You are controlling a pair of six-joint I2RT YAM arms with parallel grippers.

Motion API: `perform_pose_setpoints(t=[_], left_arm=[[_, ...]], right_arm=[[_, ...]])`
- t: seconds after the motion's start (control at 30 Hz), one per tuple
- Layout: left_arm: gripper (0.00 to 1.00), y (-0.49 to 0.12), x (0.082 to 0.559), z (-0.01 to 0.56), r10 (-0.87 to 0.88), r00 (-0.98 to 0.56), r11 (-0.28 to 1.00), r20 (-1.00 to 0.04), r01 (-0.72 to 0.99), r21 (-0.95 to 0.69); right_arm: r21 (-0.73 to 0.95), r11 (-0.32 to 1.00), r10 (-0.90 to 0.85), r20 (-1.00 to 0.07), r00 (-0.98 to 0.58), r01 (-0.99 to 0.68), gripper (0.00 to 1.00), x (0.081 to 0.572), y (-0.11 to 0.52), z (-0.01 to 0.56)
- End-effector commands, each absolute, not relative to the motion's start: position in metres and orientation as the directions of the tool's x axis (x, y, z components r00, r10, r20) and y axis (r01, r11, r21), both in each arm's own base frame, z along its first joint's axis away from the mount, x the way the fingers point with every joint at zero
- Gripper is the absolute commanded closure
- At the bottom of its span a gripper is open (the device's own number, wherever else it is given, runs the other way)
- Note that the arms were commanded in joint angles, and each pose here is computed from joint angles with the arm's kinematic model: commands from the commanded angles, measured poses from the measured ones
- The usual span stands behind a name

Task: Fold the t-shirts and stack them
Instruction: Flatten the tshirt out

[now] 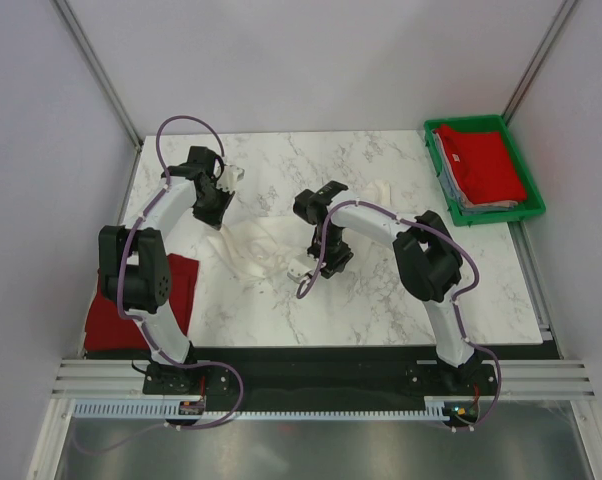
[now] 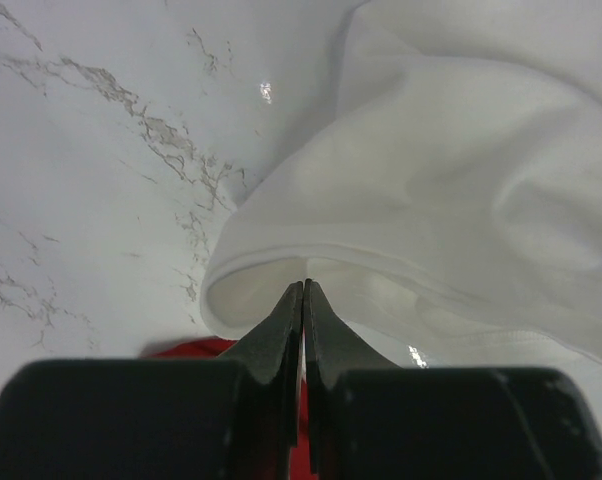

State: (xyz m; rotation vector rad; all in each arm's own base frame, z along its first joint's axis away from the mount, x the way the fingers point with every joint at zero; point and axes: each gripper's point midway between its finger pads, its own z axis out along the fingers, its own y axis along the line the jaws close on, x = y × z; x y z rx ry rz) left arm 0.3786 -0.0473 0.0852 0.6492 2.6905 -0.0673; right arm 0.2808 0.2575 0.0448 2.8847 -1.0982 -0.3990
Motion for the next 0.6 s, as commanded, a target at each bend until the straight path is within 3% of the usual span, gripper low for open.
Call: perform_pose_setpoints(t=[0.0,0.27,0.57], left_arm=[[0.93,-0.051,0.380,0.097,0.397,-0.824,0.904,-0.404,0.428,0.015],[0.93,-0.052,0.382,0.096,0.396,-0.825,0.904,-0.404,0.428,0.011],[0.92,-0.054,0.382,0.094,0.392,-0.828,0.904,-0.402,0.427,0.002]], right_arm=[[0.229,-0.756,-0.655,-0.237,0.718,-0.614,0.54,0.262,0.239,0.054],[0.251,-0.740,-0.671,-0.212,0.710,-0.624,0.57,0.264,0.234,0.049],[0.271,-0.708,-0.703,-0.191,0.685,-0.652,0.69,0.266,0.234,0.043]])
